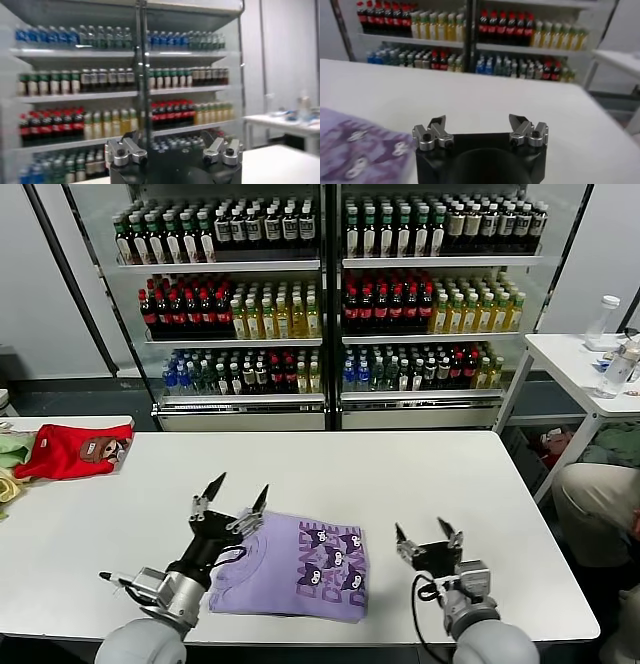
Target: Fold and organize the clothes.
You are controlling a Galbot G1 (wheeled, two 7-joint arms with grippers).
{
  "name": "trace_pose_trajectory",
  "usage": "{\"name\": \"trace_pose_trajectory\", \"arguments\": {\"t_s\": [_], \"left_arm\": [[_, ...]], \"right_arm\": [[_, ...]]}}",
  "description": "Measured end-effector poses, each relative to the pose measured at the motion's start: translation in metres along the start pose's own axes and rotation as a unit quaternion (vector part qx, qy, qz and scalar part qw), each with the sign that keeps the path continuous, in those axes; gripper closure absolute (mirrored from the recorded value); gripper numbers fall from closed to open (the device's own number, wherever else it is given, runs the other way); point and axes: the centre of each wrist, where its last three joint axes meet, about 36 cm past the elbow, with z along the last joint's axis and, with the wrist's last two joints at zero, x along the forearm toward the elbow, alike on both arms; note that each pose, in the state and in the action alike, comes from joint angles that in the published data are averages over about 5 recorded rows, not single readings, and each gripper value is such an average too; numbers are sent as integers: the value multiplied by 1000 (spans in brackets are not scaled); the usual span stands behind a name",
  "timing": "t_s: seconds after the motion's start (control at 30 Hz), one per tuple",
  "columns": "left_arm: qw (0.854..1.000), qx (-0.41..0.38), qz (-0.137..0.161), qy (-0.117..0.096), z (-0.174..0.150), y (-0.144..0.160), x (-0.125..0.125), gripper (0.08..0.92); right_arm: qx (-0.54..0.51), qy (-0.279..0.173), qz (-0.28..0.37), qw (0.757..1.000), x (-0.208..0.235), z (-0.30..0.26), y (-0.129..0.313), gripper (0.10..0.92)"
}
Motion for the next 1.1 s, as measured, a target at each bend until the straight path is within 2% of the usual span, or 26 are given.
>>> {"name": "trace_pose_trajectory", "arguments": {"t_s": [0.27, 0.5, 0.6, 1.1], "left_arm": [[999, -37, -35, 13, 19, 13, 8, 177], [997, -47, -54, 21, 30, 16, 11, 177], [997, -47, -61, 21, 34, 16, 11, 177], [995, -55, -84, 22, 41, 19, 12, 177]], "right_arm": [[-34, 40, -51, 997, -9, 15, 31, 200], [-57, 71, -83, 992, -13, 25, 45, 210], [-69, 81, -88, 990, -14, 26, 48, 270], [-127, 109, -94, 981, -25, 24, 49, 700]]}}
